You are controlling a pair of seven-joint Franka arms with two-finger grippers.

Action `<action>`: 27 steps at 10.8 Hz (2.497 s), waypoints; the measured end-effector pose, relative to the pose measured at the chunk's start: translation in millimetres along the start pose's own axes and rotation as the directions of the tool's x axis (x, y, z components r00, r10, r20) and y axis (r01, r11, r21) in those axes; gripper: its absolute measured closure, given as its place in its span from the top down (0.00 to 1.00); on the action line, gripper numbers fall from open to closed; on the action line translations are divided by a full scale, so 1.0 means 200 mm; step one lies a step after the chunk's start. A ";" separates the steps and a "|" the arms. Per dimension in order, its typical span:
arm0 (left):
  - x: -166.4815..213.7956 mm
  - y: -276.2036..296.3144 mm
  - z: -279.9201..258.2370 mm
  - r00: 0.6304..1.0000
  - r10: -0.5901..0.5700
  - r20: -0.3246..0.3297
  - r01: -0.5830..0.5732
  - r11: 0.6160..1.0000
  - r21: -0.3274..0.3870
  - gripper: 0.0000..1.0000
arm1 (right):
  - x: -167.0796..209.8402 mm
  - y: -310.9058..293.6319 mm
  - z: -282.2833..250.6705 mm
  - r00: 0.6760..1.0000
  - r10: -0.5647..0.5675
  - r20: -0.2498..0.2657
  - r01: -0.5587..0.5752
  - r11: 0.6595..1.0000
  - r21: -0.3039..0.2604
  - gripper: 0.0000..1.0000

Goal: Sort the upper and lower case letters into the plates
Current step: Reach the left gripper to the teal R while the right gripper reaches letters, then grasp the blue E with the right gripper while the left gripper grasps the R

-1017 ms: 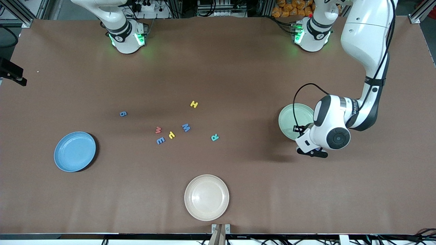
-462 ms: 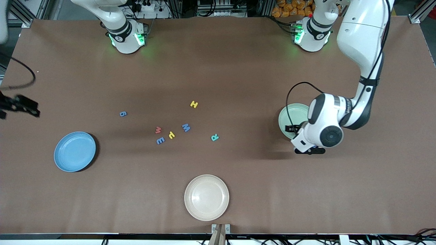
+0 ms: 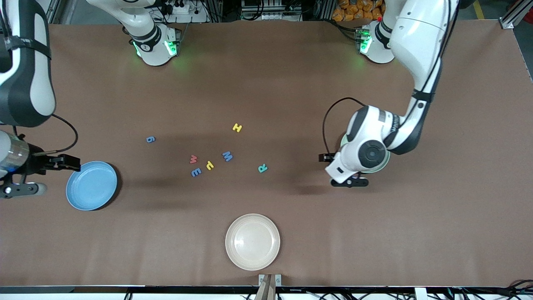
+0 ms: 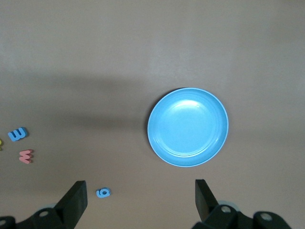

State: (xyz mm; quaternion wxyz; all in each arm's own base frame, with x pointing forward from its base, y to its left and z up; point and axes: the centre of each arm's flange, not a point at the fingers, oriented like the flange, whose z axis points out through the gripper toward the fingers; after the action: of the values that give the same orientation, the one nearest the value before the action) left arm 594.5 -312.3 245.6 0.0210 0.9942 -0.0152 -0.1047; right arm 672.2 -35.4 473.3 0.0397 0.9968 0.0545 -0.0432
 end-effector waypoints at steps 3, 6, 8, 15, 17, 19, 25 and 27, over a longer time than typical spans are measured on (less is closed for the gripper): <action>-0.04 0.43 -0.06 0.990 -0.003 -0.138 -0.005 0.999 -0.054 1.00 | -0.02 -0.04 0.27 0.996 0.077 0.055 -0.079 0.996 0.040 1.00; -0.09 0.68 -0.01 0.954 0.084 -0.288 -0.104 0.993 -0.053 1.00 | -0.04 -0.16 0.39 0.951 0.294 0.094 -0.304 0.944 0.130 1.00; -0.08 0.79 0.04 0.913 0.151 -0.378 -0.176 0.984 -0.032 1.00 | -0.02 -0.32 0.40 0.920 0.381 0.090 -0.390 0.912 0.128 1.00; 0.06 0.94 0.26 0.752 0.327 -0.572 -0.389 0.921 0.015 1.00 | -0.02 -0.97 0.58 0.635 0.767 0.092 -0.773 0.627 0.096 1.00; 0.01 1.02 0.27 0.735 0.364 -0.572 -0.424 0.905 0.030 1.00 | -0.01 -1.13 0.68 0.476 0.874 0.100 -0.879 0.470 0.081 1.00; -0.11 1.13 0.33 0.704 0.439 -0.558 -0.481 0.873 0.079 1.00 | -0.02 -1.22 0.83 0.396 0.913 0.099 -0.918 0.390 0.072 1.00; -0.17 1.08 0.54 0.668 0.616 -0.417 -0.582 0.782 0.224 1.00 | -0.05 -1.44 1.19 0.282 0.956 0.083 -0.955 0.271 0.124 1.00; -0.17 1.06 0.53 0.688 0.619 -0.379 -0.576 0.784 0.233 1.00 | -0.08 -1.56 1.31 0.322 0.944 0.074 -0.943 0.313 0.114 1.00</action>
State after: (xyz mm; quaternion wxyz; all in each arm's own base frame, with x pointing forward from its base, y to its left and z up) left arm 532.9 -527.5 159.0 0.0094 0.9316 -0.3378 0.1339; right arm 599.9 250.9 190.6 -0.0104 0.8422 -0.5390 -0.0122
